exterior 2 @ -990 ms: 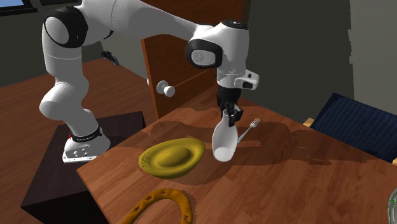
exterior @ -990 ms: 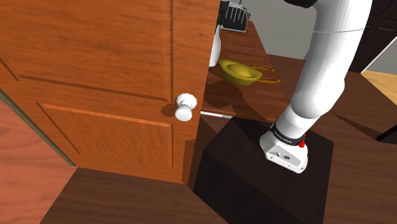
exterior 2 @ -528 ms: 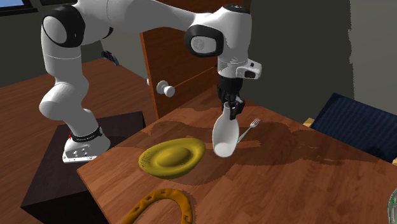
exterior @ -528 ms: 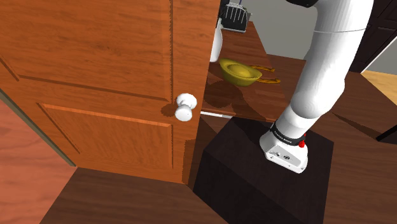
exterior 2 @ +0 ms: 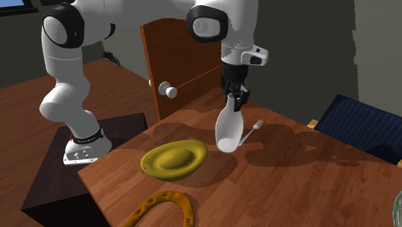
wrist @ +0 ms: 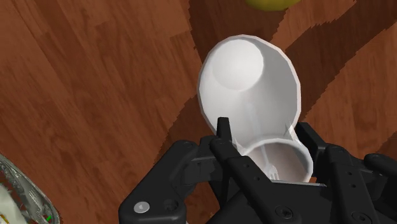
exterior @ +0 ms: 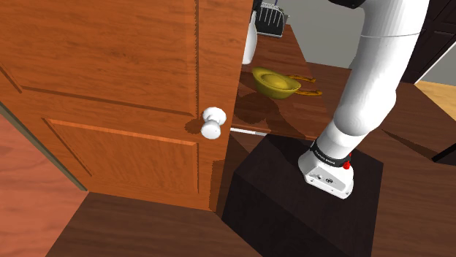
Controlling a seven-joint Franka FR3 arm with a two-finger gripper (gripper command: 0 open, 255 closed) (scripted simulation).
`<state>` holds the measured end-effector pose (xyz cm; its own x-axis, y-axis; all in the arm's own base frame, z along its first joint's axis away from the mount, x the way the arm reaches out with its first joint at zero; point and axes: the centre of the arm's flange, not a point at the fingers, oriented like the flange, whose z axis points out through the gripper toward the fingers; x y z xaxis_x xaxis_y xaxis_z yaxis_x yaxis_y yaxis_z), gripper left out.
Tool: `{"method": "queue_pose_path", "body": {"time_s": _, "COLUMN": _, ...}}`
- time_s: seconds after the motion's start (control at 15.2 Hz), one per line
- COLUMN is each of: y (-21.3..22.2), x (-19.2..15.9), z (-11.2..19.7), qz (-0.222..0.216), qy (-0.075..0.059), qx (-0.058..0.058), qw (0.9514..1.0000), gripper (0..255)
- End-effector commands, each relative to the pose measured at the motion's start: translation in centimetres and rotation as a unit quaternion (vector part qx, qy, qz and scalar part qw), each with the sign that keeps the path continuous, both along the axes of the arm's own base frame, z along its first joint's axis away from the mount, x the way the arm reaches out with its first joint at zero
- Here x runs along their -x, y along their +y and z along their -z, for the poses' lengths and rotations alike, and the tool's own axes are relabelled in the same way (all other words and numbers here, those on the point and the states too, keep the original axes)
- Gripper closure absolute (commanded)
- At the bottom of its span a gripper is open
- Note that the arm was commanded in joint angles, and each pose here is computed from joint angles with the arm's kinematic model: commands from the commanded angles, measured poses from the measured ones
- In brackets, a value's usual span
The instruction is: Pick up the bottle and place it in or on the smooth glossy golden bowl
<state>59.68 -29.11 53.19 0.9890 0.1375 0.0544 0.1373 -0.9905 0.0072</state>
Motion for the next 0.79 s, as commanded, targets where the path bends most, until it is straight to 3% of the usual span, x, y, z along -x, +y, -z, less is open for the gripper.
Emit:
{"method": "queue_pose_path", "body": {"time_s": 0.0, "y": 0.0, "x": 0.0, "z": -1.0, "qz": 0.000, "qy": 0.000, "qx": 0.000, "qw": 1.0000, "gripper": 255}}
{"method": "queue_pose_path", "body": {"time_s": 0.73, "y": 0.0, "x": 0.0, "z": -6.9, "qz": 0.000, "qy": 0.000, "qx": 0.000, "qw": 1.0000, "gripper": 255}}
